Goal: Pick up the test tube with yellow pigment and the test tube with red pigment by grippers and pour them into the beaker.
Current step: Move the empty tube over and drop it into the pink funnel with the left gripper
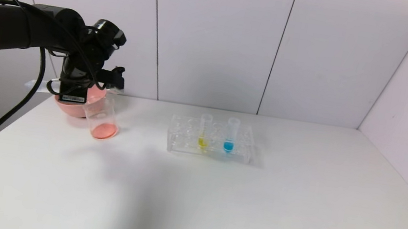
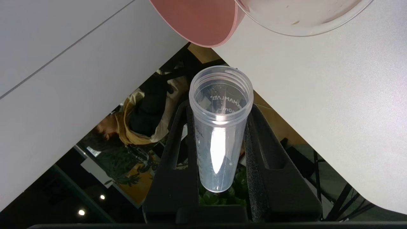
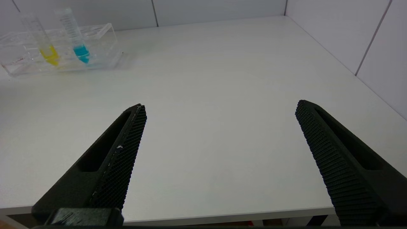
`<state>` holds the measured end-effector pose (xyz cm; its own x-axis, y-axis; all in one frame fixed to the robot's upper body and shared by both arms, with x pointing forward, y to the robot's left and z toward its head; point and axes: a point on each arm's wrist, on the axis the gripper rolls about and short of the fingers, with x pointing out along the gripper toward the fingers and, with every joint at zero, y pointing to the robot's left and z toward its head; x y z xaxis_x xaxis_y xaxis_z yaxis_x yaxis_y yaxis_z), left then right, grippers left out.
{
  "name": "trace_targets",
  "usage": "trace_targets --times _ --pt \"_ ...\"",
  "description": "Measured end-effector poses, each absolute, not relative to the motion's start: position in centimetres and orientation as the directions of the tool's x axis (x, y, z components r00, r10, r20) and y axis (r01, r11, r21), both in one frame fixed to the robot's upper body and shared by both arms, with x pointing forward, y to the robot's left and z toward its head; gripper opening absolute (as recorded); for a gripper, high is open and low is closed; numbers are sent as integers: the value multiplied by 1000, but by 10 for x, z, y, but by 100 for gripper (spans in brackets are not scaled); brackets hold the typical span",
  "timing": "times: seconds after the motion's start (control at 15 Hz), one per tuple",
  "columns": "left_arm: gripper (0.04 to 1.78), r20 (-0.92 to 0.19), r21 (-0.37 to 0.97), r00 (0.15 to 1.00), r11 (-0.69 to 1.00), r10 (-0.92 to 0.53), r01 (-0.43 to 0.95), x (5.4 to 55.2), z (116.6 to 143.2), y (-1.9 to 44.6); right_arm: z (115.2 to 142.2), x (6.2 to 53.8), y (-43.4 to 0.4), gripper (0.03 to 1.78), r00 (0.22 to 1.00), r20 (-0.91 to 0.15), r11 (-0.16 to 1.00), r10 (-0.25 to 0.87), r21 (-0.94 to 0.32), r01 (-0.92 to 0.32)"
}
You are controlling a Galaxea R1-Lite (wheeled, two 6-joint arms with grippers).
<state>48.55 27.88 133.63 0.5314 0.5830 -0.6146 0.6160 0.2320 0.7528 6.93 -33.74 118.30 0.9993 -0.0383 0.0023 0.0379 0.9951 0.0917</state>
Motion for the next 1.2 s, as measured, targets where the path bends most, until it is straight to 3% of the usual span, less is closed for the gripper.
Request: trace_targets --times 0.2,0.47,0.67,0.87,1.0,1.2 --pt "44 -643 763 598 340 478 549 482 1353 289 1183 69 -337 171 999 2 995 -38 92 38" --pt "44 -629 671 722 671 288 316 486 1371 321 1183 69 -337 171 999 2 995 -38 92 37" --pt "44 -545 492 785 871 296 14 488 1383 342 1183 69 -337 171 999 2 995 -38 92 38" --pt "44 -438 207 846 950 305 -235 486 1393 347 1183 69 -337 171 999 2 995 -39 92 38" --pt "44 -373 68 873 948 314 -312 483 1390 350 1183 69 -337 171 999 2 995 -38 92 38" --pt "44 -247 -3 916 945 315 -326 480 1378 349 1183 69 -337 171 999 2 995 -38 92 38"
